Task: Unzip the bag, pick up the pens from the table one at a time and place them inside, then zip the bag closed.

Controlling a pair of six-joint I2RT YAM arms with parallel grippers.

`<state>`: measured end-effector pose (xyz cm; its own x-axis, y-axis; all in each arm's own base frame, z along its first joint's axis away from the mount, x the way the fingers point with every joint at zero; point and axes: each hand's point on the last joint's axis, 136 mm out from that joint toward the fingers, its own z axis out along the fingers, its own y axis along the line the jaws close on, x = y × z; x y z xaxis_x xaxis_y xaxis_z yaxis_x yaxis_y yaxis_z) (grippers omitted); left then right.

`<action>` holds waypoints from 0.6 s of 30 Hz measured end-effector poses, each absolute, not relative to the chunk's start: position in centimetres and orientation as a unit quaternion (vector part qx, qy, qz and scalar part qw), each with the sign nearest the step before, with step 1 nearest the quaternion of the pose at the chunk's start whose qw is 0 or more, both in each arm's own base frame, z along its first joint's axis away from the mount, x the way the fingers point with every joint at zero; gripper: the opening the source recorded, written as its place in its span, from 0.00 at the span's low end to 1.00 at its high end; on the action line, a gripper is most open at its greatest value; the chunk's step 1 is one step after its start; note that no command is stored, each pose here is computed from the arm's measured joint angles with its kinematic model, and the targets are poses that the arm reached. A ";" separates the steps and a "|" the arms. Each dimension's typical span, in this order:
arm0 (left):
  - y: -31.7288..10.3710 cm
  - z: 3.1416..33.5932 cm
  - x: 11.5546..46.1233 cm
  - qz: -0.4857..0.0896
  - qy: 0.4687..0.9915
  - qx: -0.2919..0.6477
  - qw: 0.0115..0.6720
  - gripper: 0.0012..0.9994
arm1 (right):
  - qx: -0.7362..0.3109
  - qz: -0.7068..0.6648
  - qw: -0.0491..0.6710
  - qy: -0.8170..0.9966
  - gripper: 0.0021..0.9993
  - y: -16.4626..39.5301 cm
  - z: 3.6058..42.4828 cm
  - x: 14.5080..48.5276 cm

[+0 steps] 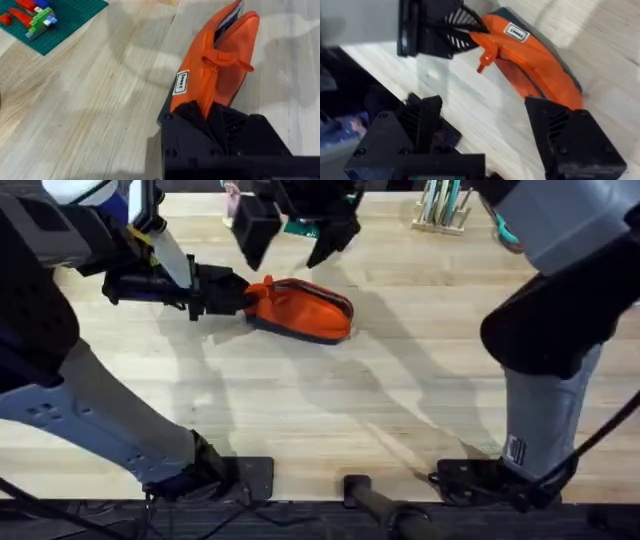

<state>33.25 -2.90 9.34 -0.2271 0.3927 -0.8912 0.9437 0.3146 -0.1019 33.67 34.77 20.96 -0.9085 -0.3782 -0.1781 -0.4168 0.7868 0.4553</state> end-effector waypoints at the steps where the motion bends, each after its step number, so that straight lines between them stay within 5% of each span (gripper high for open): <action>1: -2.9 9.3 33.2 -0.343 0.704 0.474 0.402 0.04 | -0.198 0.249 0.039 0.947 1.00 35.1 21.0 33.6; 18: -2.9 9.3 33.3 -0.343 0.704 0.475 0.402 0.04 | -0.006 0.156 0.114 0.981 1.00 37.0 19.9 34.4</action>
<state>33.25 -2.89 9.34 -0.2268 0.3929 -0.8912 0.9438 0.3146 -0.1015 34.43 36.99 19.88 -0.9740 0.0240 -0.2255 -0.0470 0.9515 0.3041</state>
